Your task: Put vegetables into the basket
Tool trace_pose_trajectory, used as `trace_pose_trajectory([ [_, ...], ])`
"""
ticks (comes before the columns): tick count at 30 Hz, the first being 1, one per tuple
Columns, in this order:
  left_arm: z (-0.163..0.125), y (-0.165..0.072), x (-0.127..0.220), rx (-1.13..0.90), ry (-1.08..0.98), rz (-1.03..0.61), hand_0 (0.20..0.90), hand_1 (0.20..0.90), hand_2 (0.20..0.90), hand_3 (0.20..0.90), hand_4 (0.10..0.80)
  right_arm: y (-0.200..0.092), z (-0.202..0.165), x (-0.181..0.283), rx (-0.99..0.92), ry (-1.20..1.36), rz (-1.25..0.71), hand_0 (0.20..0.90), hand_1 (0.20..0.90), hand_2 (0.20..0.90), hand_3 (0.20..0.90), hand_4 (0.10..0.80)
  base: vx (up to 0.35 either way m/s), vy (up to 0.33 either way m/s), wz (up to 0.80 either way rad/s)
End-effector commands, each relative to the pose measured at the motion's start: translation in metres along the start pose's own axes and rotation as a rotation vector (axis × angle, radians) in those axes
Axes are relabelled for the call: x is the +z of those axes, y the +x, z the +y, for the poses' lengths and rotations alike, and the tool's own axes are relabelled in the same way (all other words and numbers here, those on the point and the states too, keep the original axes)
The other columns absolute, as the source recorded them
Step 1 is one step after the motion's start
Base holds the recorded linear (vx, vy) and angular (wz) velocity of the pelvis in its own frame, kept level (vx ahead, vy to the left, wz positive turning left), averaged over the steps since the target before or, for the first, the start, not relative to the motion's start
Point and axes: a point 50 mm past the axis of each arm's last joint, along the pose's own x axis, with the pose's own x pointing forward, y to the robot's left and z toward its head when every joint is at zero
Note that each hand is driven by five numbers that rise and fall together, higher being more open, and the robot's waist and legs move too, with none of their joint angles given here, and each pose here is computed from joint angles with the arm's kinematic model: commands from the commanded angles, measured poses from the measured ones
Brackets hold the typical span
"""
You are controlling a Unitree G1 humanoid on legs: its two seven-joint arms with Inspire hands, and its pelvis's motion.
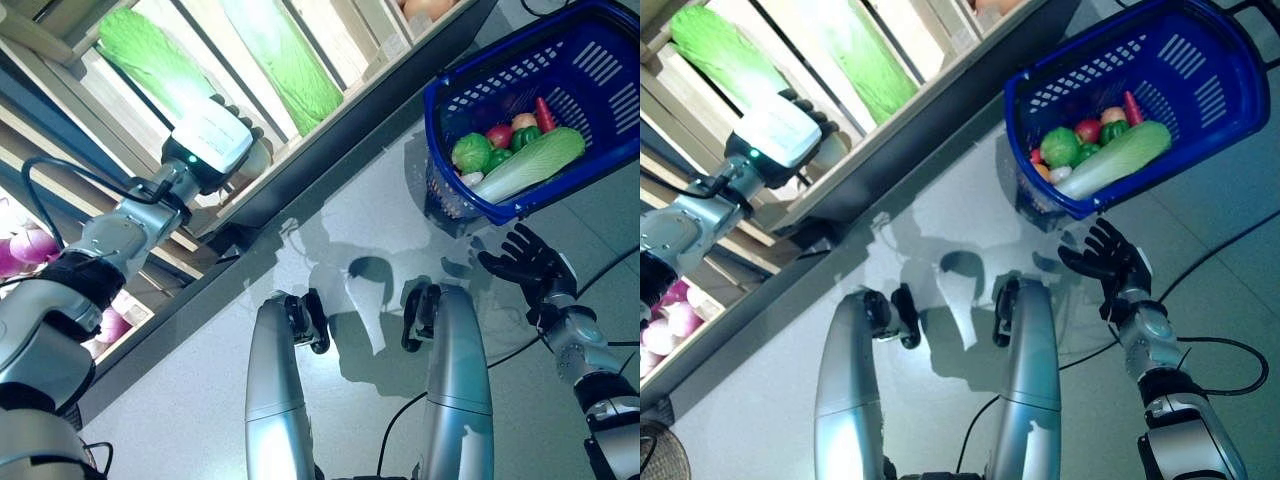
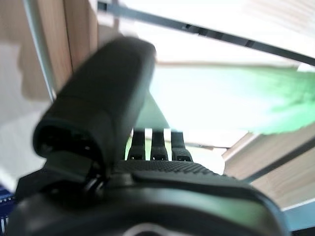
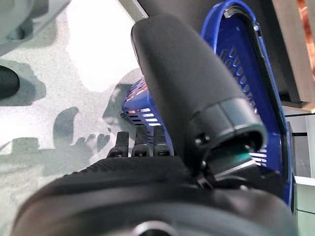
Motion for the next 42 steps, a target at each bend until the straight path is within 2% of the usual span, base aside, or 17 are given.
trace_pose_trajectory([
  [1, -0.06, -0.035, -0.027, -0.342, 0.007, 0.138, 0.3, 0.3, 0.3, 0.3, 0.4, -0.003, 0.004, 0.023, 0.041, 0.066, -0.172, 0.9, 0.9, 0.9, 0.9, 0.8, 0.018, -0.011, -0.15],
  [8, -0.081, -0.057, -0.013, -0.347, -0.016, 0.07, 0.3, 0.3, 0.3, 0.3, 0.4, -0.012, 0.016, 0.011, 0.083, 0.115, -0.196, 0.9, 0.9, 0.9, 0.9, 0.8, 0.031, -0.015, -0.15],
  [18, -0.074, -0.056, 0.001, -0.246, -0.094, -0.024, 0.3, 0.3, 0.3, 0.3, 0.4, -0.019, 0.02, -0.007, 0.059, 0.149, -0.159, 0.9, 0.9, 0.9, 0.9, 0.8, 0.063, -0.058, 0.0],
  [25, -0.076, -0.059, 0.032, -0.188, -0.319, -0.059, 0.3, 0.3, 0.3, 0.3, 0.4, -0.032, 0.01, -0.034, 0.035, 0.124, -0.064, 0.9, 0.9, 0.9, 0.9, 0.8, 0.096, -0.029, 0.06],
  [34, -0.081, -0.068, 0.043, -0.082, -0.648, 0.066, 0.3, 0.3, 0.3, 0.3, 0.4, -0.044, 0.005, -0.047, 0.047, 0.113, -0.031, 0.9, 0.9, 0.9, 0.9, 0.8, 0.031, -0.043, -0.07],
  [37, -0.082, -0.075, 0.049, -0.024, -0.841, 0.119, 0.3, 0.3, 0.3, 0.3, 0.4, -0.05, 0.016, -0.051, 0.08, 0.111, -0.056, 0.9, 0.9, 0.9, 0.9, 0.8, 0.043, -0.112, -0.03],
  [42, -0.071, -0.082, 0.075, 0.052, -1.119, 0.053, 0.3, 0.3, 0.3, 0.3, 0.4, -0.06, 0.052, -0.053, 0.295, 0.057, -0.097, 0.9, 0.9, 0.9, 0.9, 0.8, 0.09, -0.083, 0.01],
])
